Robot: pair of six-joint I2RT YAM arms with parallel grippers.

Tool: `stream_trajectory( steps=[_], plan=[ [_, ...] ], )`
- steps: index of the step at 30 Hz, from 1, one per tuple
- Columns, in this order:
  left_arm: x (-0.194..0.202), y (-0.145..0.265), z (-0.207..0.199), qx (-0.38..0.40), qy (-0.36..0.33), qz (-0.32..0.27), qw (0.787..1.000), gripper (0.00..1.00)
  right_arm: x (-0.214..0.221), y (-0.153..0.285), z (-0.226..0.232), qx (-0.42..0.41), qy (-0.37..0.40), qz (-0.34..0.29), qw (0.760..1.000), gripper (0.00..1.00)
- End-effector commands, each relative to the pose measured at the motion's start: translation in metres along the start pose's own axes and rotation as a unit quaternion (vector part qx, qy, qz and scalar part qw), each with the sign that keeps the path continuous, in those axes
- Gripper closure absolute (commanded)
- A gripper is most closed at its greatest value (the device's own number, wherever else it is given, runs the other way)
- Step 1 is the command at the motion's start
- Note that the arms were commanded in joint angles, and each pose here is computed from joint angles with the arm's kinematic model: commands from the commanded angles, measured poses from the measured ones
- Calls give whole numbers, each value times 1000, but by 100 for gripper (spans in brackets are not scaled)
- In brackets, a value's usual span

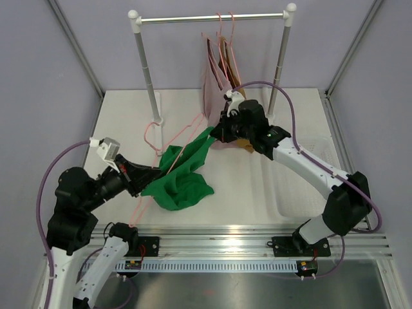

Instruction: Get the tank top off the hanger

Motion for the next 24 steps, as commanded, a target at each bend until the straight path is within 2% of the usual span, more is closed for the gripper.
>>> stream_trajectory(
  steps=[1, 2, 3, 5, 6, 8, 9, 10, 11, 13, 15, 19, 22, 23, 24],
  plan=[
    [-51, 12, -23, 33, -39, -153, 987, 100, -38, 54, 42, -113, 5, -74, 991, 100],
    [-55, 11, -24, 41, -37, -178, 983, 100, -37, 62, 49, -133, 5, -78, 988, 100],
    [-75, 17, -32, 60, -58, -239, 967, 100, -33, 72, 61, -176, 1, -68, 982, 100],
    [-75, 15, -29, 76, -28, -282, 956, 100, -34, 94, 79, -230, 9, -81, 970, 100],
    [-92, 23, -35, 90, -43, -337, 936, 100, -26, 103, 89, -268, 7, -64, 961, 100],
    [-97, 18, -27, 90, -23, -364, 927, 100, -23, 128, 104, -308, 11, -57, 950, 100],
    [-108, 22, -29, 93, -33, -396, 913, 100, -19, 134, 105, -314, 9, -52, 948, 100],
    [-113, 13, -22, 88, -29, -395, 914, 100, -19, 150, 110, -325, 13, -59, 944, 100],
    [-124, 16, -27, 98, -42, -419, 902, 100, -16, 157, 114, -334, 15, -54, 941, 100],
    [-137, -1, -17, 97, -31, -420, 902, 100, -5, 176, 120, -349, 23, -45, 936, 100],
    [-157, -4, -20, 103, -38, -436, 893, 100, 15, 183, 115, -335, 29, -13, 942, 100],
    [-187, -26, 7, 33, -11, -443, 896, 100, 24, 221, 108, -303, 55, -46, 950, 100],
    [-194, -48, 22, 1, -16, -415, 910, 100, 33, 245, 114, -326, 72, -42, 942, 100],
    [-187, -59, 26, -6, -13, -378, 926, 100, 35, 249, 115, -331, 77, -39, 940, 100],
    [-189, -67, 29, -15, -17, -360, 933, 100, 40, 252, 113, -328, 76, -28, 941, 100]
  ],
)
Point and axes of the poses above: each gripper's point midway between its finger pads, its own y axis back along the fingers, its own z axis along the line the jaws close on, x = y × z, the point moved 3 cm from there along y, back along the fingers, and after that the axes turned 6 degrees about -y, right-handed, at the moved point
